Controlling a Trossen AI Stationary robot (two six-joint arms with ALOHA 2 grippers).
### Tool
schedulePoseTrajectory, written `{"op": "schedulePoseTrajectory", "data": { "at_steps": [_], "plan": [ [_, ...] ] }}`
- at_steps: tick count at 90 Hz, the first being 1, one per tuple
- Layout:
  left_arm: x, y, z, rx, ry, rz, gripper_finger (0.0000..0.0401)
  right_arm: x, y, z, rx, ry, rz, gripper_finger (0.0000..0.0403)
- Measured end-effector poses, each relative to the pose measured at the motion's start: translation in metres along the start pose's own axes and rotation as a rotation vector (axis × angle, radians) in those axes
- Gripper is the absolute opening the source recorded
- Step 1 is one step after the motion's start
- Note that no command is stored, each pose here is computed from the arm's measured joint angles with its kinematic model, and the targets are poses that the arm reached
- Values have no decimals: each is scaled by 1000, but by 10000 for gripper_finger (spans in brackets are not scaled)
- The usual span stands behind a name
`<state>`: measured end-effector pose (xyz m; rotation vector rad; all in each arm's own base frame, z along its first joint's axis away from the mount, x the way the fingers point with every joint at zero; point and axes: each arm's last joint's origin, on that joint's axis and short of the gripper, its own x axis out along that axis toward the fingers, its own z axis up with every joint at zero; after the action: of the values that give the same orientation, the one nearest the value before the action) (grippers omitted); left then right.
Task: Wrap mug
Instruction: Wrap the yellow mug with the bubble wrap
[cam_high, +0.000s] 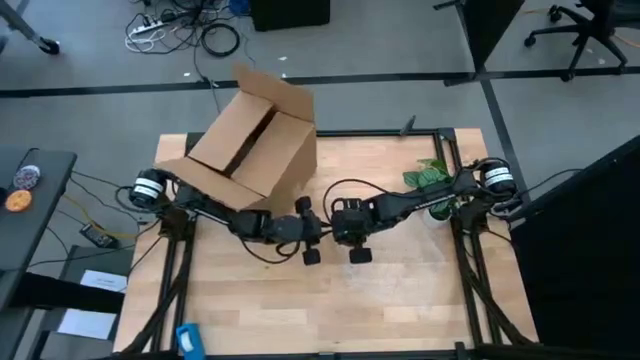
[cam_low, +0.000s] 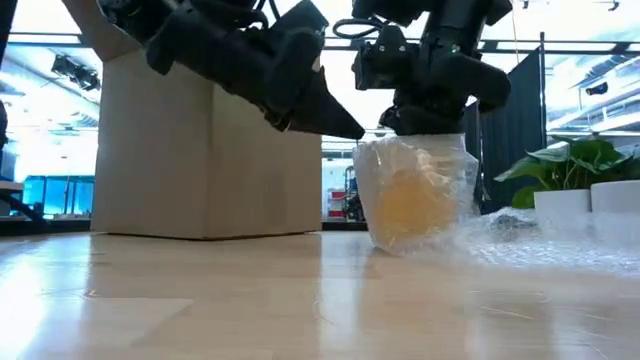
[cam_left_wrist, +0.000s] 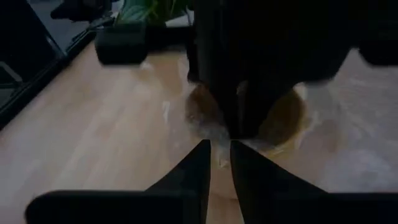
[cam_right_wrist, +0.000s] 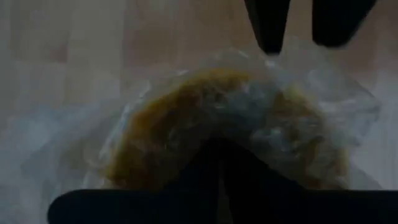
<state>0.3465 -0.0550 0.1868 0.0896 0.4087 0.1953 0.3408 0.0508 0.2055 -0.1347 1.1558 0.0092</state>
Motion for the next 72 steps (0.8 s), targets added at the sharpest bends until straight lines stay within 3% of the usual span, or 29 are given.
{"op": "schedulePoseTrajectory", "data": {
  "at_steps": [14, 25, 50, 72],
  "plan": [
    [4, -1, -4, -2, 6, 1, 48, -18, 0, -2, 43, -27, -96, 0],
    [5, -2, -6, -18, 13, 1, 48, -23, 0, 0, 56, -56, -102, 0],
    [6, -2, -6, -27, 7, 1, 48, -3, -5, -2, 63, -29, -69, 6],
    [6, -3, -3, -36, -21, -2, 48, 26, -8, -6, 85, 54, 13, 67]
  ]
}}
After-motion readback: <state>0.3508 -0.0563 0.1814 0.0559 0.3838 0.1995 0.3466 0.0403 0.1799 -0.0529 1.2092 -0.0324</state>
